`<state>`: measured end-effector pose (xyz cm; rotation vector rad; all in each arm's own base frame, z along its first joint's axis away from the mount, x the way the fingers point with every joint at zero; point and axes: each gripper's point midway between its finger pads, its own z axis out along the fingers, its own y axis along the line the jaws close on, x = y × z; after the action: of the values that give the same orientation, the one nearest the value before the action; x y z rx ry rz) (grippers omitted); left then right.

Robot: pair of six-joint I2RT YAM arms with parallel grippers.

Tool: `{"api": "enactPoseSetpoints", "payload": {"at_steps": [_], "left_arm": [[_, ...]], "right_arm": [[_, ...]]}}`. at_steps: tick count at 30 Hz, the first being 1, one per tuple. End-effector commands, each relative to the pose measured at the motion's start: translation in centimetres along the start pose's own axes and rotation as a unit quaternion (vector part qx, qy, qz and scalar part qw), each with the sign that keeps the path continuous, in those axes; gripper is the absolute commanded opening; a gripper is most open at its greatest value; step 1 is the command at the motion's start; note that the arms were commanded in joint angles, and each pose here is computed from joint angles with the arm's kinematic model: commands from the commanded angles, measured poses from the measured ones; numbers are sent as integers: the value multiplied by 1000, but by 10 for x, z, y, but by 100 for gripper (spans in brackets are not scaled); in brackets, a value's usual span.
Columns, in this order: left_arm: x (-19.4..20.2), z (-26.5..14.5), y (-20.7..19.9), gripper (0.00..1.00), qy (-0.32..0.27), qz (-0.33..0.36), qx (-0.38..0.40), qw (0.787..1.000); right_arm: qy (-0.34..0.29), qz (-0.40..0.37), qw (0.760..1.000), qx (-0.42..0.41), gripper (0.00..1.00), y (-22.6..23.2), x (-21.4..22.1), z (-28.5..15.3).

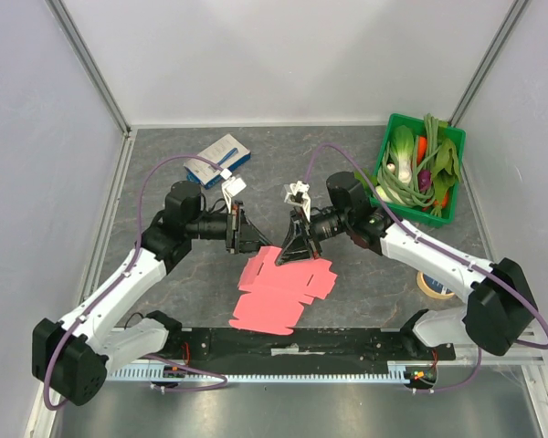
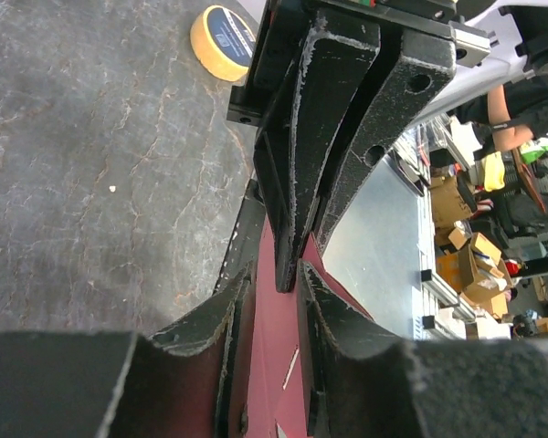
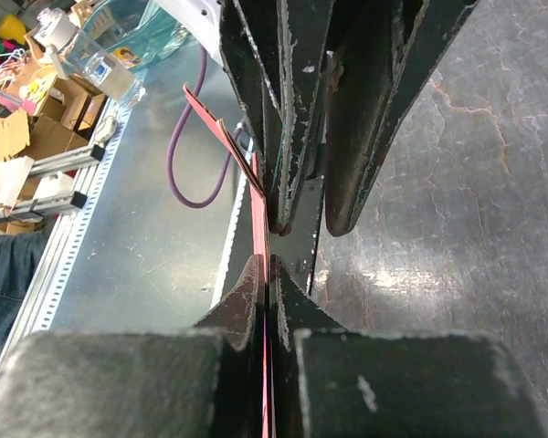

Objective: Fold the paper box

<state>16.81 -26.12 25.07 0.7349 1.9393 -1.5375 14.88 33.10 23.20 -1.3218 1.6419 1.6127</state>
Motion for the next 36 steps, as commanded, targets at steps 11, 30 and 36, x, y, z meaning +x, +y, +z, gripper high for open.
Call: {"api": "enactPoseSetpoints", "payload": {"at_steps": [11,30,36], "left_arm": [[-4,-17,-46,40,-16,84,49,995],[5,1,-27,41,19,43,42,998],[7,2,-29,29,23,44,55,997]], "right_arm": [[-16,-46,999,14,0,0,-21,-2],[-26,-61,998,-14,0,14,-32,-2],[-23,-61,998,-26,0,20,-33,1]]}}
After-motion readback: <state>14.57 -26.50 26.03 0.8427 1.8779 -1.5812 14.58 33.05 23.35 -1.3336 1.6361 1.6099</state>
